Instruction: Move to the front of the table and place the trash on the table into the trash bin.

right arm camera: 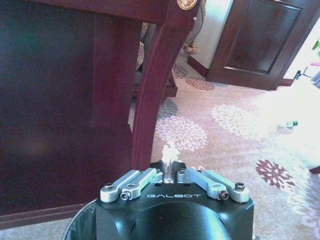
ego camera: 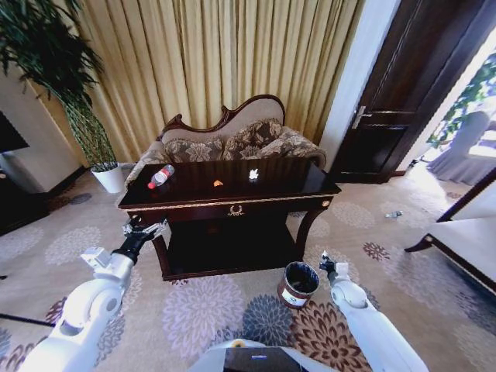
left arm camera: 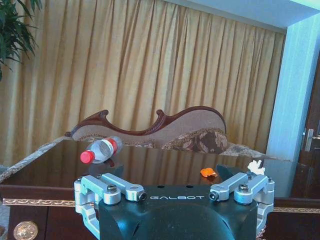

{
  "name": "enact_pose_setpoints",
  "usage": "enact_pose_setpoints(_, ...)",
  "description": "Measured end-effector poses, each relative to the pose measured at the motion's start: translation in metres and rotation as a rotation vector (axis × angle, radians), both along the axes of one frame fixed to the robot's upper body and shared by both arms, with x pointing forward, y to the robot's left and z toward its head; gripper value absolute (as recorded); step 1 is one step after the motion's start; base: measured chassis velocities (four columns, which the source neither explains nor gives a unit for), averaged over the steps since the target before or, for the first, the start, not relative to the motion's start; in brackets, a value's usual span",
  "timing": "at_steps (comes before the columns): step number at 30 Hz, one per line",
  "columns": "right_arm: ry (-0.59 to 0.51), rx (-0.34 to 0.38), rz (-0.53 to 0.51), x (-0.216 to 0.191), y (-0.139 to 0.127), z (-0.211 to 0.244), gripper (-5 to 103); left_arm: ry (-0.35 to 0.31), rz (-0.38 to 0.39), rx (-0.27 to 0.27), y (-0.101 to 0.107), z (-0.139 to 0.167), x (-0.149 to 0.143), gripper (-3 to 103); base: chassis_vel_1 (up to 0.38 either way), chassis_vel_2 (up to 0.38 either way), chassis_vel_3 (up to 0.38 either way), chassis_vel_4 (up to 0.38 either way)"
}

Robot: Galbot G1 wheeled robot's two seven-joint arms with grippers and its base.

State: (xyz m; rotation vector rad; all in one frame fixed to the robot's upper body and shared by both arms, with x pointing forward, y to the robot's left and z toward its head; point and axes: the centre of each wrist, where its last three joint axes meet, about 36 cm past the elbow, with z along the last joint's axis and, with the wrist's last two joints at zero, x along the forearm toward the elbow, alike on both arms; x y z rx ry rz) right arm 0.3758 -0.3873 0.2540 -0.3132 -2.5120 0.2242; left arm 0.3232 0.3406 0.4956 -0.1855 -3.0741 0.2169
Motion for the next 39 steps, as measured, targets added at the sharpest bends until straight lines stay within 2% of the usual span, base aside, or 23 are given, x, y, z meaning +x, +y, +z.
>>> enact_pose_setpoints(1,0.0,0.0,0.0,0.0,0.0,0.0,7,0.0,0.0,0.0,0.0,0.0,0.0,100,0.0,0.0,0.0,0.0)
enact_pose_setpoints(3,-0.004,-0.014,-0.002,-0.002,0.0,-0.002,18,0.001,-0.001,0.0,0.0,0.0,0.0,100,0.0,0.0,0.0,0.0)
enact_pose_setpoints(4,-0.004,-0.014,-0.002,-0.002,0.0,-0.002,18,0.001,-0.001,0.0,0.0,0.0,0.0,100,0.0,0.0,0.0,0.0)
enact_pose_setpoints(7,-0.013,-0.013,-0.014,0.0,0.002,0.002,34,0.004,-0.002,0.0,0.0,0.0,0.0,100,0.0,0.0,0.0,0.0)
enact_pose_setpoints(8,-0.013,-0.013,-0.014,0.0,0.002,0.002,34,0.004,-0.002,0.0,0.0,0.0,0.0,100,0.0,0.0,0.0,0.0)
enact_pose_setpoints(10,-0.023,-0.011,-0.018,0.003,0.005,0.005,45,0.005,-0.002,0.001,0.0,0.0,-0.001,100,0.0,0.0,0.0,0.0)
enact_pose_setpoints(13,-0.031,-0.011,-0.016,0.004,0.008,0.006,50,0.004,-0.002,0.001,0.0,0.0,-0.001,100,0.0,0.0,0.0,0.0)
enact_pose_setpoints(14,-0.039,-0.011,-0.014,0.005,0.01,0.007,61,0.003,-0.003,0.001,0.0,0.001,-0.002,100,0.0,0.0,0.0,0.0)
enact_pose_setpoints(17,-0.053,-0.009,-0.009,0.007,0.016,0.011,66,0.002,-0.003,0.0,0.0,0.001,-0.002,100,0.0,0.0,0.0,0.0)
enact_pose_setpoints(19,-0.075,0.006,-0.009,0.008,0.02,0.019,78,0.001,-0.004,-0.001,0.0,0.001,-0.001,100,0.0,0.0,0.0,0.0)
enact_pose_setpoints(20,-0.075,0.006,-0.009,0.008,0.02,0.019,78,0.001,-0.004,-0.001,0.0,0.001,-0.001,100,0.0,0.0,0.0,0.0)
enact_pose_setpoints(23,-0.165,0.071,0.003,0.015,0.021,0.052,93,-0.001,-0.002,-0.002,0.001,0.002,-0.002,100,0.0,0.0,0.0,0.0)
enact_pose_setpoints(24,-0.165,0.071,0.003,0.015,0.021,0.052,93,-0.001,-0.002,-0.002,0.001,0.002,-0.002,100,0.0,0.0,0.0,0.0)
enact_pose_setpoints(26,-0.247,0.104,0.048,0.018,0.023,0.085,99,0.0,0.001,-0.004,0.001,0.001,-0.002,100,0.0,0.0,0.0,0.0)
enact_pose_setpoints(27,-0.247,0.104,0.048,0.018,0.023,0.085,99,0.0,0.001,-0.004,0.001,0.001,-0.002,100,0.0,0.0,0.0,0.0)
enact_pose_setpoints(30,-0.352,0.115,0.134,0.018,0.028,0.131,100,-0.003,0.002,-0.007,0.001,0.002,-0.003,100,0.0,0.0,0.0,0.0)
enact_pose_setpoints(32,-0.373,0.124,0.15,0.017,0.031,0.142,100,-0.005,0.002,-0.007,0.001,0.002,-0.003,100,0.0,0.0,0.0,0.0)
enact_pose_setpoints(33,-0.406,0.157,0.175,0.014,0.042,0.165,100,-0.006,0.0,-0.01,0.0,0.002,-0.002,100,0.0,0.0,0.0,0.0)
enact_pose_setpoints(34,-0.406,0.157,0.175,0.014,0.042,0.165,100,-0.006,0.0,-0.01,0.0,0.002,-0.002,100,0.0,0.0,0.0,0.0)
enact_pose_setpoints(37,-0.467,0.252,0.257,0.006,0.068,0.206,100,-0.006,-0.004,-0.013,-0.002,0.001,-0.001,100,0.0,0.0,0.0,0.0)
enact_pose_setpoints(39,-0.481,0.268,0.28,0.005,0.072,0.212,100,-0.006,-0.005,-0.014,-0.003,0.001,-0.001,100,0.0,0.0,0.0,0.0)
